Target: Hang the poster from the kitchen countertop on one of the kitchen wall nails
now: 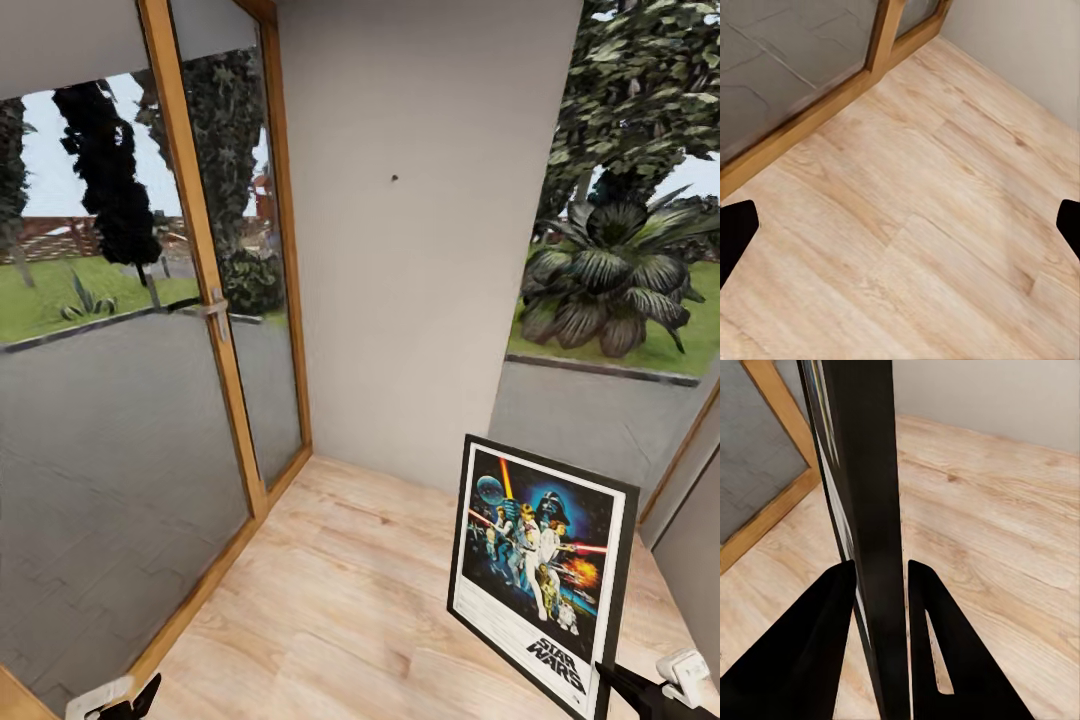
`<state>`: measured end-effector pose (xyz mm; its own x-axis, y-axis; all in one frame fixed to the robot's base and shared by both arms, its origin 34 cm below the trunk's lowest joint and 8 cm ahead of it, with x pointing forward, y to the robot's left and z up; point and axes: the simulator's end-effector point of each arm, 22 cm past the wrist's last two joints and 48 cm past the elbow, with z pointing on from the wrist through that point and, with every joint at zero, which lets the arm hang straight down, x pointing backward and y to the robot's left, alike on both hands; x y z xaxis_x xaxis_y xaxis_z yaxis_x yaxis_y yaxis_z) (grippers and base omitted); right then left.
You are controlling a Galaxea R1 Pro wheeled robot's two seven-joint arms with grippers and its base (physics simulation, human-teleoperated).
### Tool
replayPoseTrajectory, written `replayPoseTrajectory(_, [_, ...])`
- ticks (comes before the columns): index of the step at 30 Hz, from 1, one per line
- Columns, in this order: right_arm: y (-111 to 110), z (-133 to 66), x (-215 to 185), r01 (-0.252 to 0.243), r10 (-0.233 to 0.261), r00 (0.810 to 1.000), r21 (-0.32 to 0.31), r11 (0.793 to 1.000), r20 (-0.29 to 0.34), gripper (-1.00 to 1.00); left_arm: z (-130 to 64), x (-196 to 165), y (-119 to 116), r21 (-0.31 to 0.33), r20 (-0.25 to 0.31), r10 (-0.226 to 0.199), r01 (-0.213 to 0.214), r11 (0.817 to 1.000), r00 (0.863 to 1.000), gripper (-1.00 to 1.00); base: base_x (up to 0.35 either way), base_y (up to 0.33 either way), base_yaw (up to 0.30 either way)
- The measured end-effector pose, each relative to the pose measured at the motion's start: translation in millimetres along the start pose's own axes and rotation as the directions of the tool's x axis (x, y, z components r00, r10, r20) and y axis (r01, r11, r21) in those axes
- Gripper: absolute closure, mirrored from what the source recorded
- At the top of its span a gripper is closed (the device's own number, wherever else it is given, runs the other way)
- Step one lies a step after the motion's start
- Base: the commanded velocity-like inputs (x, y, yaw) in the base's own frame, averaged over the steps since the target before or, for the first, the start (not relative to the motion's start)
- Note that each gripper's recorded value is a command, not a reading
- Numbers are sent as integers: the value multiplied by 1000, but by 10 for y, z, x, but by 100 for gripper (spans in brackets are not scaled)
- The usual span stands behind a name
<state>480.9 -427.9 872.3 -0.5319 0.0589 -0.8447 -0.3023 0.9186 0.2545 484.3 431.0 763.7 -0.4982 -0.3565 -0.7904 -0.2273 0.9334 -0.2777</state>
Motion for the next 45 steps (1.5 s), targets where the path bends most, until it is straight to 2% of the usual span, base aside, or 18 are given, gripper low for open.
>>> replayPoseTrajectory(9, [0, -1, 0, 0, 0, 1000, 0, 1000, 0, 100, -1, -6, 4, 0, 1, 1, -1, 1000, 1000, -100, 137, 333, -115])
replayPoseTrajectory(30, [6, -9, -32, 4, -4, 1000, -1, 1000, 8, 100, -1, -38, -18, 4, 8, 0, 0, 1000, 1000, -100, 218, 285, -290])
replayPoseTrajectory(36, [7, -9, -46, 5, -5, 1000, -1, 1000, 11, 100, 1, -48, -24, 6, 10, 0, -1, 1000, 1000, -100, 75, 80, -269])
replayPoseTrajectory(45, [5, -14, -58, 5, -5, 1000, 0, 1000, 14, 100, -3, -51, -24, 6, 11, 1, -1, 1000, 1000, -100, 192, 4, -26])
